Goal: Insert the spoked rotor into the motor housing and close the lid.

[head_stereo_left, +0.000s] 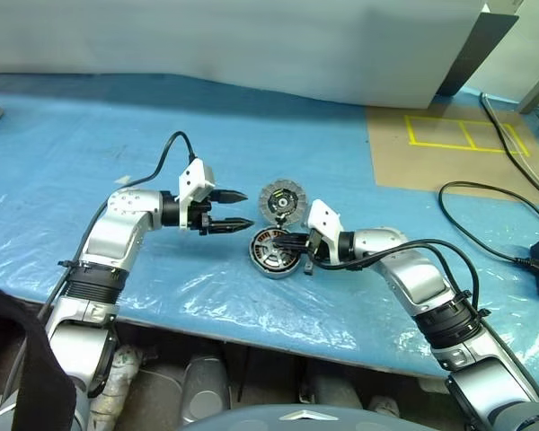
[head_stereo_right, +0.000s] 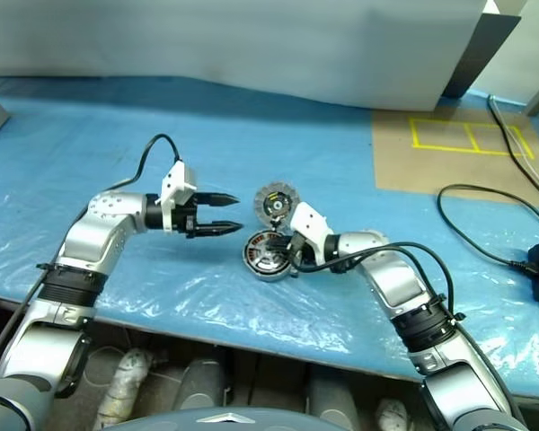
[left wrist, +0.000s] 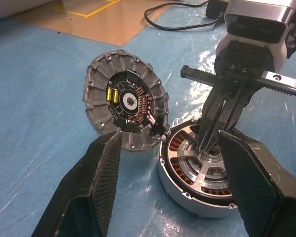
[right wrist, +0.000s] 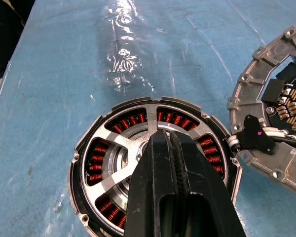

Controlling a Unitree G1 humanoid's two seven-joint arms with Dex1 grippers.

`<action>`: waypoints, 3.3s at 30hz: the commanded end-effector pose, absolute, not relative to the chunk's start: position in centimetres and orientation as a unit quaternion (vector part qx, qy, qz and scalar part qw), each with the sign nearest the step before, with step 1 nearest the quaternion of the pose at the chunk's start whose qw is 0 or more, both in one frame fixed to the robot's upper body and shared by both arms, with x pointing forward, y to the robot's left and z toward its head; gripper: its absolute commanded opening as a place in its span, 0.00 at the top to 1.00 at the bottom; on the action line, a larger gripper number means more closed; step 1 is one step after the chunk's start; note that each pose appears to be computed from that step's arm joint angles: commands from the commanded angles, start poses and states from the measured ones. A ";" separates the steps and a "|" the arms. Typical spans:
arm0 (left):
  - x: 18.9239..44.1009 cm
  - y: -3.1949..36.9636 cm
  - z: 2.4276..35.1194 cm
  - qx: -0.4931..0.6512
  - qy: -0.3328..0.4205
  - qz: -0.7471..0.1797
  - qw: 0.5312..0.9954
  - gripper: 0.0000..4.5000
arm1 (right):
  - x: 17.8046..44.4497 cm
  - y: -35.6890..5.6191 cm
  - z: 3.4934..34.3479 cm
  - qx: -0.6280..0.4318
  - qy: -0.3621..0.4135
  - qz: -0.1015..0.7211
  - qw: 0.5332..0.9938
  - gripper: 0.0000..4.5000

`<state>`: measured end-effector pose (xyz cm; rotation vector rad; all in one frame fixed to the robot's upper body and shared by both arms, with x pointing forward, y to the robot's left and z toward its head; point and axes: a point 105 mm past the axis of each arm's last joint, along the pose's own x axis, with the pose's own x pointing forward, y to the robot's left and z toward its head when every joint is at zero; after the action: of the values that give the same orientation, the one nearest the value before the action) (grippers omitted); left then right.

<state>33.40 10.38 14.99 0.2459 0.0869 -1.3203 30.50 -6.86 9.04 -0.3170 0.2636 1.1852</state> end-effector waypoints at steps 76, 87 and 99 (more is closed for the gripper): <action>37.0 2.3 17.5 0.076 0.060 -0.749 0.655 0.99 | 26.2 -14.5 10.8 -0.140 0.183 0.416 0.880 1.00; 34.2 4.0 13.4 0.196 0.083 -0.782 0.585 0.99 | 26.7 -14.2 10.9 -0.145 0.178 0.426 0.875 1.00; 34.7 4.5 16.0 0.168 0.049 -0.780 0.601 0.99 | 26.2 -16.5 10.6 -0.170 0.199 0.421 0.868 1.00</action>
<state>34.43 4.49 14.03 0.3879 0.1889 -1.8101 26.23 -16.02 9.83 -0.3257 0.4439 0.8839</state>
